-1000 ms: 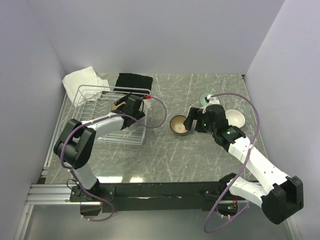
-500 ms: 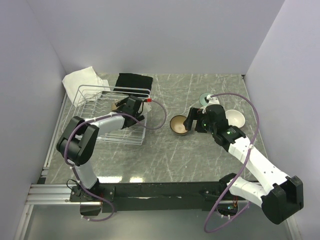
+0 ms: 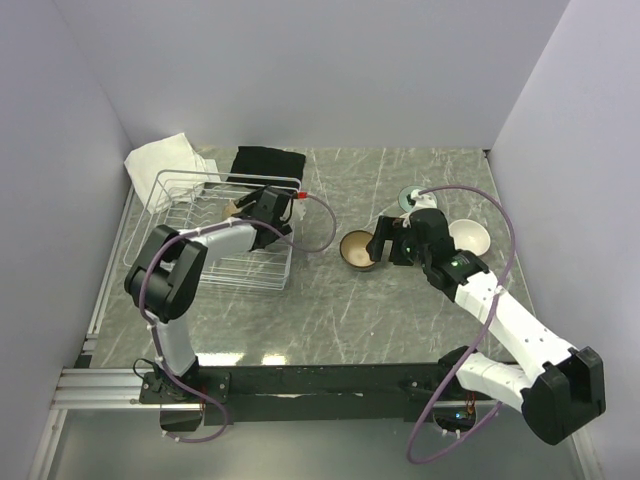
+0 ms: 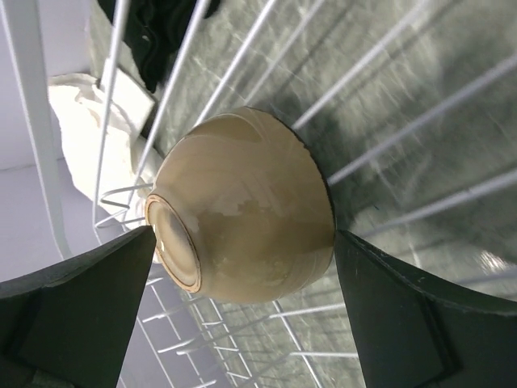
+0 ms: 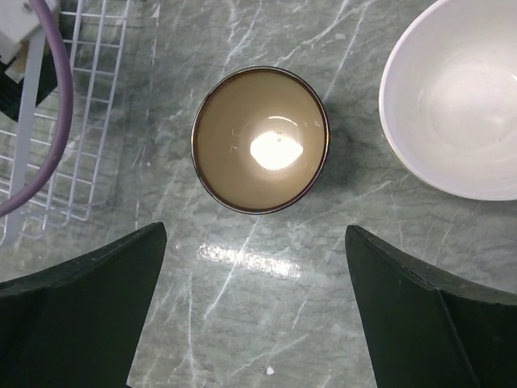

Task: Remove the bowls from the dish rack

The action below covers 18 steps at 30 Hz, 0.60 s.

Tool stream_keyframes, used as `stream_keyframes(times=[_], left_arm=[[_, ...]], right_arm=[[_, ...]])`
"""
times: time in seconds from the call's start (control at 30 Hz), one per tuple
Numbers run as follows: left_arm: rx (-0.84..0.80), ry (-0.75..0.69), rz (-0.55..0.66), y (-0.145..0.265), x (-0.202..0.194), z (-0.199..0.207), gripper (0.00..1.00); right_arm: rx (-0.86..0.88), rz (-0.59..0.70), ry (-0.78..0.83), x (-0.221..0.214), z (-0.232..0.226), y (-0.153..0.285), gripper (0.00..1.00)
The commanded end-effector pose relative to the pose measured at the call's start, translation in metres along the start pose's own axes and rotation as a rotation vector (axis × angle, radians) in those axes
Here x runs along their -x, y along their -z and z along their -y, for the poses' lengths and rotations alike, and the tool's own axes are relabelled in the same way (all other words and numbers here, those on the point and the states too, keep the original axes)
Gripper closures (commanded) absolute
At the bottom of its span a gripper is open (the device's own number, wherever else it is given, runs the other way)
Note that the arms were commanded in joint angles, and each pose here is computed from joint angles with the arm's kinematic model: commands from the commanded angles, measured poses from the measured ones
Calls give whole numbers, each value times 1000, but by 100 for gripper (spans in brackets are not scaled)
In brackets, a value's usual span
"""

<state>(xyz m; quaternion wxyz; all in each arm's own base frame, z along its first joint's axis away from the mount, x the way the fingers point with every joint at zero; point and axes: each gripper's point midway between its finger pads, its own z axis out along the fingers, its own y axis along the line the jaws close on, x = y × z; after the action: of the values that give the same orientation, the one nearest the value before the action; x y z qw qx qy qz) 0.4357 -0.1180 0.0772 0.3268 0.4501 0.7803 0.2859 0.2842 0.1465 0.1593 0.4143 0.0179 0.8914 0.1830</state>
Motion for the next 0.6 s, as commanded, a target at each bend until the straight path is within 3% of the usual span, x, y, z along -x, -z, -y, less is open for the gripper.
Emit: stream_keyframes(times=[0.0, 0.57], left_arm=[[-21, -43, -108, -12, -21, 11, 0], [-58, 19, -163, -26, -23, 34, 1]], right_arm=[[36, 68, 18, 26, -12, 2, 0], [33, 59, 28, 28, -14, -5, 0]])
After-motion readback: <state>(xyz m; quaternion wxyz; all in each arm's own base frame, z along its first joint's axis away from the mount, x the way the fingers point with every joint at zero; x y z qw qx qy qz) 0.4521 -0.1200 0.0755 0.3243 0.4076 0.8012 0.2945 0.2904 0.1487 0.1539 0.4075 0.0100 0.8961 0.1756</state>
